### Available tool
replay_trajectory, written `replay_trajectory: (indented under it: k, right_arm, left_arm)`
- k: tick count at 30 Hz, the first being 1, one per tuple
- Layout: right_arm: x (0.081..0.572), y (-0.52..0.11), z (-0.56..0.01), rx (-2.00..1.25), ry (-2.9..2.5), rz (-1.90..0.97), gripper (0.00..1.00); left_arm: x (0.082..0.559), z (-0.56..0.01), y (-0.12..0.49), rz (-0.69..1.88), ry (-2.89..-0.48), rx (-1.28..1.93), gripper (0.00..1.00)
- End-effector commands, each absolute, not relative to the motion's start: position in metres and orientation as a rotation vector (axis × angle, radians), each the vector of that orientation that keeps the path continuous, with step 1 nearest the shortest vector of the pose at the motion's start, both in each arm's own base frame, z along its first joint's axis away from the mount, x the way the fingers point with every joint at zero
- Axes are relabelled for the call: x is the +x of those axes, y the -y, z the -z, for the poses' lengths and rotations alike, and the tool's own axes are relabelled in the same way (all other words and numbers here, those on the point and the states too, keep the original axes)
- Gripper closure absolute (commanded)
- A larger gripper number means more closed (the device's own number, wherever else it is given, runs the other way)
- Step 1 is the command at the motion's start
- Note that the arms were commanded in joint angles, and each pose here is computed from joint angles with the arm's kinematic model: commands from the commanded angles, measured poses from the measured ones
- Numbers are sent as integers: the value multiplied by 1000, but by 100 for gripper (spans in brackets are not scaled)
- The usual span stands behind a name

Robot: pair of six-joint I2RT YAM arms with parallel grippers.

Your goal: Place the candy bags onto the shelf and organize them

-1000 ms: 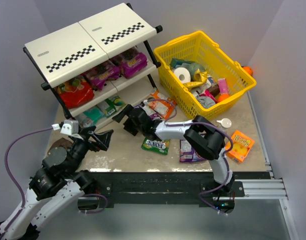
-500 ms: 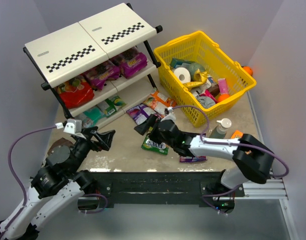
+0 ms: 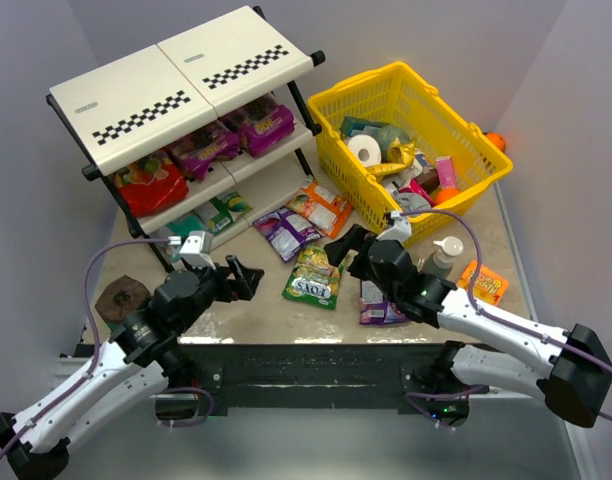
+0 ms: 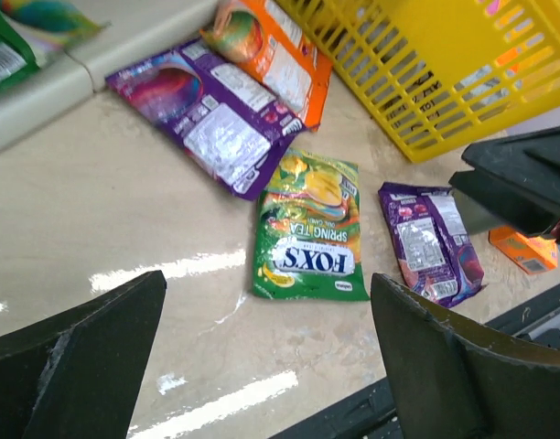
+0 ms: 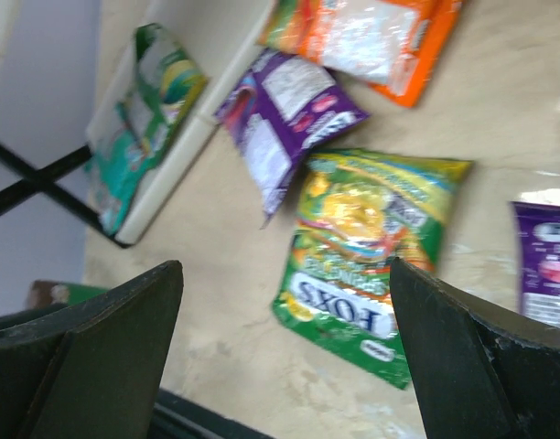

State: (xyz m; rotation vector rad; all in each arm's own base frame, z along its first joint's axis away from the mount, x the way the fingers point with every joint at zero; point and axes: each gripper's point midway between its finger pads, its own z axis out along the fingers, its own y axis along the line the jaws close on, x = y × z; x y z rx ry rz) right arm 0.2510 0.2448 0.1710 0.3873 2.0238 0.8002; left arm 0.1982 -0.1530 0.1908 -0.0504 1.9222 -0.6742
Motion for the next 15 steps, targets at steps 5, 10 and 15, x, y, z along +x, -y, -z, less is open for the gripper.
replay_trajectory:
  k: [5,10,15]
  right_arm:
    - [251,-230,-155,302,-2102,-635,4]
    - [242,-236,-137,212,-2159,-644,11]
    - [238,-235,-111,220,-2218,-613,16]
  left_arm:
    - [207,-188,168,752,-1902,-109,1]
    - [210,-161,176,750,-1941,-90,3]
    - [212,-140,191,806,-1967,-92,17]
